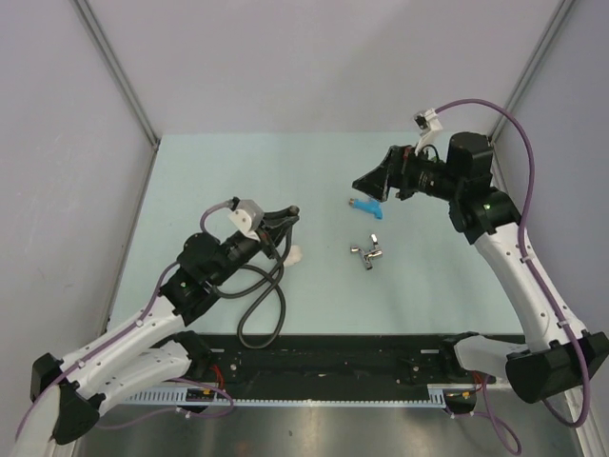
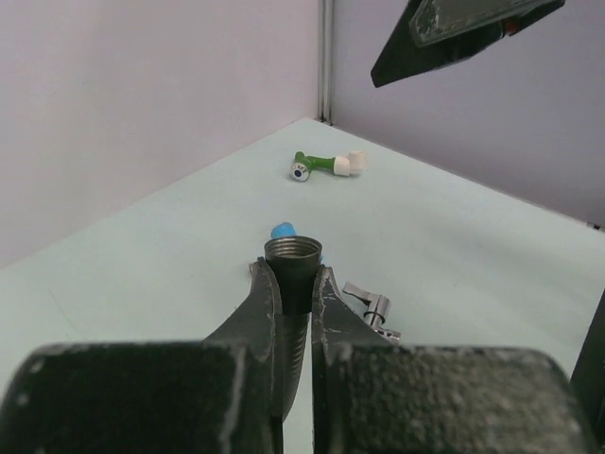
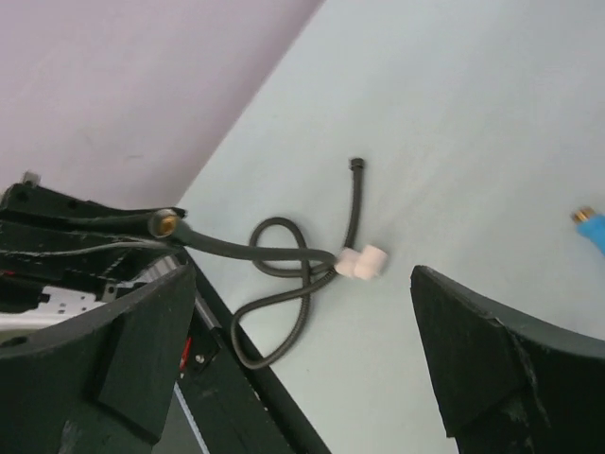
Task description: Install the water faucets
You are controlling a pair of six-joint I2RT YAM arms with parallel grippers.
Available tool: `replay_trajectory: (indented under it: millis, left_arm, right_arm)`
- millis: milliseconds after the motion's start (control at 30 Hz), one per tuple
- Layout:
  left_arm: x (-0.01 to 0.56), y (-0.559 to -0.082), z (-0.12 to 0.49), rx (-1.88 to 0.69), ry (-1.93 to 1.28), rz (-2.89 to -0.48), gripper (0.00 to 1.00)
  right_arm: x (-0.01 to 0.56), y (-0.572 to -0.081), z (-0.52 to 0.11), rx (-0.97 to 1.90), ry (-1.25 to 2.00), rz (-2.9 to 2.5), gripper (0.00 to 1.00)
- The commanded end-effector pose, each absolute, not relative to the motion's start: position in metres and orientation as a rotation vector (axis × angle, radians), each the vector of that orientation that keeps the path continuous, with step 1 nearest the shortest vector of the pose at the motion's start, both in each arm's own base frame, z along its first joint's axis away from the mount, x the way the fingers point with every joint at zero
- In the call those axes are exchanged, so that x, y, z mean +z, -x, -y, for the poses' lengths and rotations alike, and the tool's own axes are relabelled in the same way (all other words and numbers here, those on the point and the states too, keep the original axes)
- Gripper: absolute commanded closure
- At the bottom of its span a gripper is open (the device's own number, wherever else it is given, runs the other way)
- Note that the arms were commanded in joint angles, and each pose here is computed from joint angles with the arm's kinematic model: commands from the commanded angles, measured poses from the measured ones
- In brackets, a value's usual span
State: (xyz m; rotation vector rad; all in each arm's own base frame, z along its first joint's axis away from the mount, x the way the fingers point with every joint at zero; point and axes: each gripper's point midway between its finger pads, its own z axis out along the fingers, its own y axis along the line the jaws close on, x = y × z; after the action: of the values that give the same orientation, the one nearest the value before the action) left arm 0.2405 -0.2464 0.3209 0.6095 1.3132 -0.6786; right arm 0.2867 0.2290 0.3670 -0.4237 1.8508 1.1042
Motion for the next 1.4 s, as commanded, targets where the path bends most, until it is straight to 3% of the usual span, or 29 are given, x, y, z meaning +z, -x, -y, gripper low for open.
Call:
replay_trajectory:
  millis: [0,300,467,900,1367]
  left_arm:
    - [0.330,-0.238,0.233,-0.753,-0.449,-1.278,1.00]
    - [0.293,-0.220,0.247,-0.892,-0.502,-1.323,1.00]
    - [0.281,-0.213,0.252,-0.918,-0.553,-1.344,1.00]
    - [0.273,-0.208,0.249,-0.876,-0.624,-1.357,1.00]
    - [0.277,-0.206,0.251,-0.874,-0.652,-1.349,1.00]
  right_arm:
    - [0.336,-0.301,-0.204,0.958,0.324,-1.973,0.01]
    - [0.192,-0.303,-0.150,0.526,0.156,-2.550,0.12]
    - [0.137,-0.308,-0.143,0.415,0.147,-2.711,0.24]
    - [0.072,-0.311,-0.194,0.239,0.499,-2.808,0.49]
    - [0.038,-0.332,-0.204,-0.082,0.784,-2.849,0.54]
